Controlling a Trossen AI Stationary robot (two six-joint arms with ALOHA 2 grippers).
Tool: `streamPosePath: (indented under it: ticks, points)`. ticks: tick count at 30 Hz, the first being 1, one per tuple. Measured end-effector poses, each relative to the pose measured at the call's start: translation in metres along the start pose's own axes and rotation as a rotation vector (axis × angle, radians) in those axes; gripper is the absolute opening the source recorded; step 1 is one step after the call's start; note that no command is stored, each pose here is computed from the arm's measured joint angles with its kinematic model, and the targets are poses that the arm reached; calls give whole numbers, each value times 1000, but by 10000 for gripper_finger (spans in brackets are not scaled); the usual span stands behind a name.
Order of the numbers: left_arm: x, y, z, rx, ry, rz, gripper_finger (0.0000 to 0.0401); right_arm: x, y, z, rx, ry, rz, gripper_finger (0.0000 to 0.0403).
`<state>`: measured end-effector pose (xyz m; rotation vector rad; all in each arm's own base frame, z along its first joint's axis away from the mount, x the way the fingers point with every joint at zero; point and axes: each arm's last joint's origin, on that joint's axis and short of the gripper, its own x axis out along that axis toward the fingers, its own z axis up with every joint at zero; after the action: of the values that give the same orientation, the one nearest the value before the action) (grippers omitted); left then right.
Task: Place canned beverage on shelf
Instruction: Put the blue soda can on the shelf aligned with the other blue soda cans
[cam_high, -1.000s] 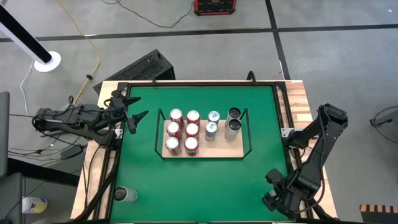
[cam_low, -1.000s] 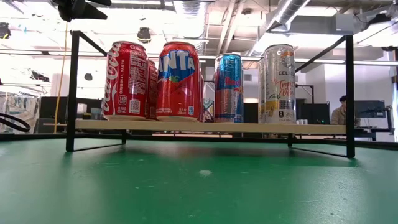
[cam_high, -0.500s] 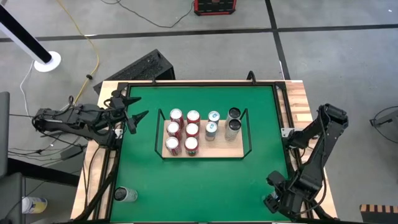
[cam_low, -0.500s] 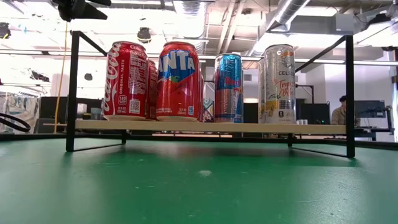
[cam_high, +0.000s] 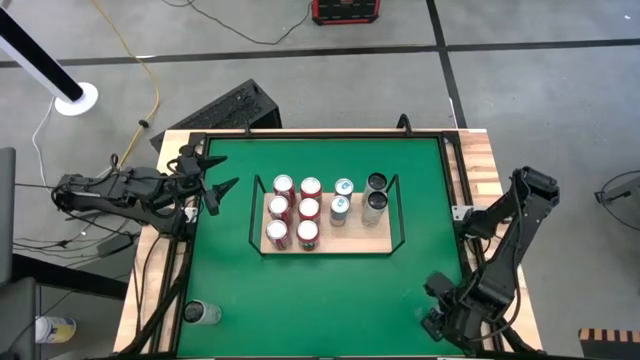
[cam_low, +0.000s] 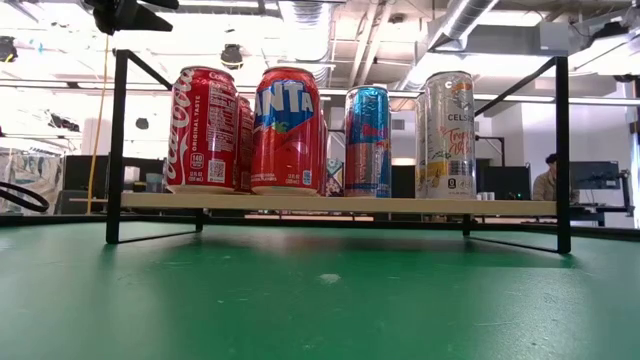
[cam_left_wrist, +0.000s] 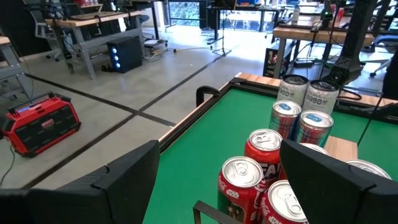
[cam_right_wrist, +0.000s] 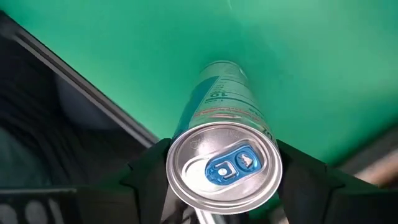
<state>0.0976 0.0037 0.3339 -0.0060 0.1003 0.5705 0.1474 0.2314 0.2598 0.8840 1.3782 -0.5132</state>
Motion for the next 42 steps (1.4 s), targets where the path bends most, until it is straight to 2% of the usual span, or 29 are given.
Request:
streamPosePath:
  ticks: [5, 11, 17, 21, 24, 30, 42]
  points:
    - [0, 0, 0, 0, 0, 0, 320, -15, 18, 24, -141, -170, 95, 265]
    - [0, 0, 0, 4, 0, 0, 320, -40, 39, 80, -325, -314, 124, 265]
    - [0, 0, -1, 15, 10, 1, 320, -64, 42, 151, -462, -362, 108, 265]
    - [0, 0, -2, 25, 20, 1, 320, -76, 33, 193, -498, -364, 108, 265]
    - [0, 0, -2, 25, 20, 1, 320, -78, 22, 214, -500, -318, 101, 265]
    - [0, 0, -3, 40, 27, 2, 320, -79, 5, 228, -479, -221, 57, 265]
    - [0, 1, -3, 41, 24, 12, 320, -78, -5, 223, -471, -141, -14, 265]
